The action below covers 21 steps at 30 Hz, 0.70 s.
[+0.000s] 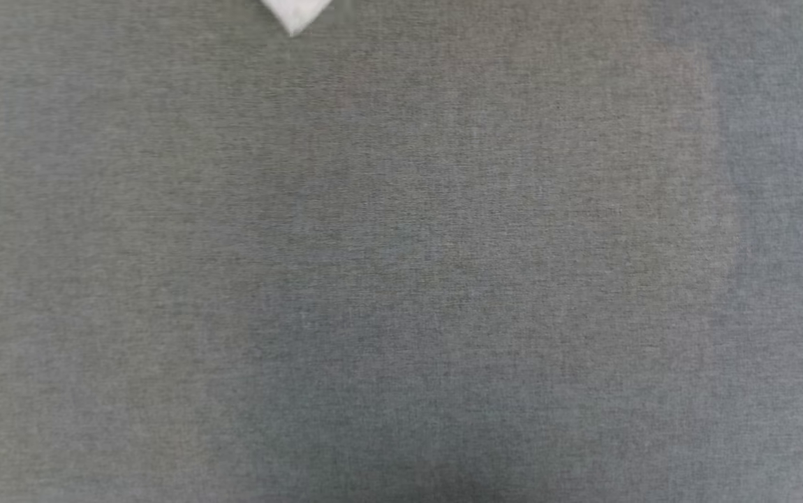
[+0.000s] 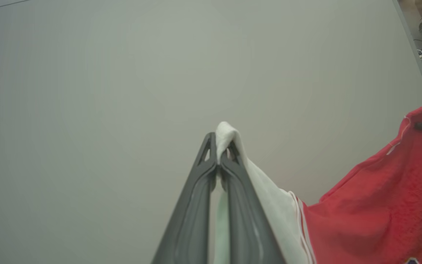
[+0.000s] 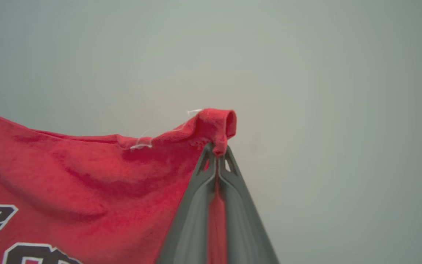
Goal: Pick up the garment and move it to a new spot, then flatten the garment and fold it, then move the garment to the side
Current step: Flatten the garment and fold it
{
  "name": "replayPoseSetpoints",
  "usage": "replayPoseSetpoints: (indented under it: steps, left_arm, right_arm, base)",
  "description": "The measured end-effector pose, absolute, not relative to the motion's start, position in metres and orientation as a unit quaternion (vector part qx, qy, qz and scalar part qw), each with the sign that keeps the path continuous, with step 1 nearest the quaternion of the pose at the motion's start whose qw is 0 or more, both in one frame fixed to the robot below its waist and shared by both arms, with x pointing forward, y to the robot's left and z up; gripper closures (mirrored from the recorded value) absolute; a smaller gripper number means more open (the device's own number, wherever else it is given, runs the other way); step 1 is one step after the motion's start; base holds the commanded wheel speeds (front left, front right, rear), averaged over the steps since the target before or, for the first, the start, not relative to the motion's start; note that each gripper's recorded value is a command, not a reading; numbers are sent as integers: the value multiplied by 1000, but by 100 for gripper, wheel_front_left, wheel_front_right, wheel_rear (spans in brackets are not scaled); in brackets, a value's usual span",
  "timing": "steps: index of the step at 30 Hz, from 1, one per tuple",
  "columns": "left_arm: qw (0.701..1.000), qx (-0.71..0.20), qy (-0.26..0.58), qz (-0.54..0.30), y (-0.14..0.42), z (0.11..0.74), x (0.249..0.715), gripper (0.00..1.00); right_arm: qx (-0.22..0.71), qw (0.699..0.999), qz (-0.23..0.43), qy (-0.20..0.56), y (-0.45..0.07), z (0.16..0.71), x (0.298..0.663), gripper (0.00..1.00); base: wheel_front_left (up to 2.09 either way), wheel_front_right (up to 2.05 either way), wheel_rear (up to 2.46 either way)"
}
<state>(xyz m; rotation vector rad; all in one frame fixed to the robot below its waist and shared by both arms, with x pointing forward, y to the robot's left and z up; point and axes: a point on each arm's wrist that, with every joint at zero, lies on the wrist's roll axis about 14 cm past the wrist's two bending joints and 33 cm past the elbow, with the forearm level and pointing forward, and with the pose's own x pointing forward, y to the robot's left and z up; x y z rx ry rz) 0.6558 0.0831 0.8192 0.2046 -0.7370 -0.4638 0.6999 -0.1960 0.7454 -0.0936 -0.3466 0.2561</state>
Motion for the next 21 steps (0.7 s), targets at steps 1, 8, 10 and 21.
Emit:
replayPoseSetpoints:
  steps: [1,8,10,21]
  left_arm:
    - [901,96,-359,-225,81,822,658,100]
    - [905,79,-355,-221,75,821,684,100]
    - [910,78,-342,-221,75,804,694,100]
    - [946,57,-233,-216,100,671,737,100]
  right_arm:
    - [-50,975,122,-178,-198,750,702,100]
    - [-74,977,99,-174,-202,743,729,100]
    - [-75,980,101,-154,-199,722,738,100]
    - [-32,991,120,-42,-186,579,755,100]
  base:
    - [0,0,0]
    - [0,0,0]
    - [0,0,0]
    - [0,0,0]
